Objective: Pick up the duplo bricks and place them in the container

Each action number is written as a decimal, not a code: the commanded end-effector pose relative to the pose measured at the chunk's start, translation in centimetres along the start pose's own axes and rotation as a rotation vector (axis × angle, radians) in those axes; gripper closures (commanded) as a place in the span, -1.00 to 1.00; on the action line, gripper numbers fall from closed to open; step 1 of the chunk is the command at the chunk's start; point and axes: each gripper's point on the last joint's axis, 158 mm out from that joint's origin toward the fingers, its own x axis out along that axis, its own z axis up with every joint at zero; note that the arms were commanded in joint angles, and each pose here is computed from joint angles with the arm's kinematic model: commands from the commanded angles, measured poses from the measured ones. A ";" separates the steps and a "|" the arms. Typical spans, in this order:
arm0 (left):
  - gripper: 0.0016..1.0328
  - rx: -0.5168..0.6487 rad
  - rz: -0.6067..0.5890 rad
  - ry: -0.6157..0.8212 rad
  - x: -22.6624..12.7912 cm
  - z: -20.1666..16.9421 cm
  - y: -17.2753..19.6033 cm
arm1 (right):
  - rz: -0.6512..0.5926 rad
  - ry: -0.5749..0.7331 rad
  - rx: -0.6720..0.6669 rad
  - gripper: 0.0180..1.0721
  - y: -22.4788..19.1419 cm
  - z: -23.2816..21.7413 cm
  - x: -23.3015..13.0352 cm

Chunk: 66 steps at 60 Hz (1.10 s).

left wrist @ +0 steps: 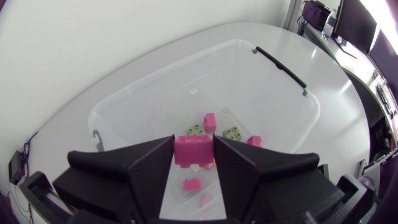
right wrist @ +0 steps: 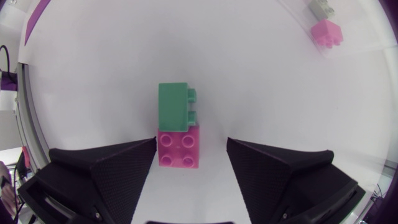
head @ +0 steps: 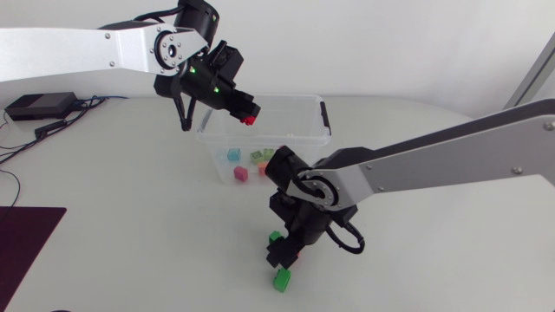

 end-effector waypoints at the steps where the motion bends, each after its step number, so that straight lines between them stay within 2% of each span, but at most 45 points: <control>1: -0.86 -0.022 0.008 -0.030 -0.5 1.3 0.8 | -0.003 0.025 -0.001 -0.37 0.2 -0.2 0.5; 3: -0.93 -0.025 0.010 -0.031 -0.9 1.3 0.9 | -0.005 0.028 0.003 -0.24 0.0 -0.2 0.6; 6: -0.93 -0.027 0.017 -0.041 -2.1 1.5 1.3 | 0.046 0.016 0.003 0.32 0.5 0.0 0.4; 8: -0.93 -0.027 0.018 -0.048 -2.8 1.5 1.4 | 0.059 0.011 0.006 0.42 0.7 0.1 0.3; 16: -0.93 -0.004 0.031 -0.065 -6.1 1.3 1.5 | 0.051 -0.008 0.004 0.46 0.5 0.2 -0.7; 30: -0.93 0.157 -0.009 -0.011 -10.4 -3.9 -1.6 | 0.020 -0.126 0.050 0.47 -2.0 1.4 -6.7; 41: -0.93 0.269 -0.100 0.080 -10.1 -9.8 -5.1 | -0.030 -0.309 0.113 0.47 -5.6 5.3 -13.1; 53: -0.93 0.342 -0.203 0.163 -9.7 -14.3 -9.6 | -0.075 -0.511 0.127 0.47 -7.3 10.4 -19.4; 59: -0.93 0.348 -0.242 0.203 -9.2 -15.9 -11.4 | -0.117 -0.601 0.144 0.47 -8.7 12.7 -21.2; 66: -0.93 0.342 -0.278 0.253 -8.3 -17.5 -13.2 | -0.136 -0.664 0.164 0.47 -10.5 15.6 -21.4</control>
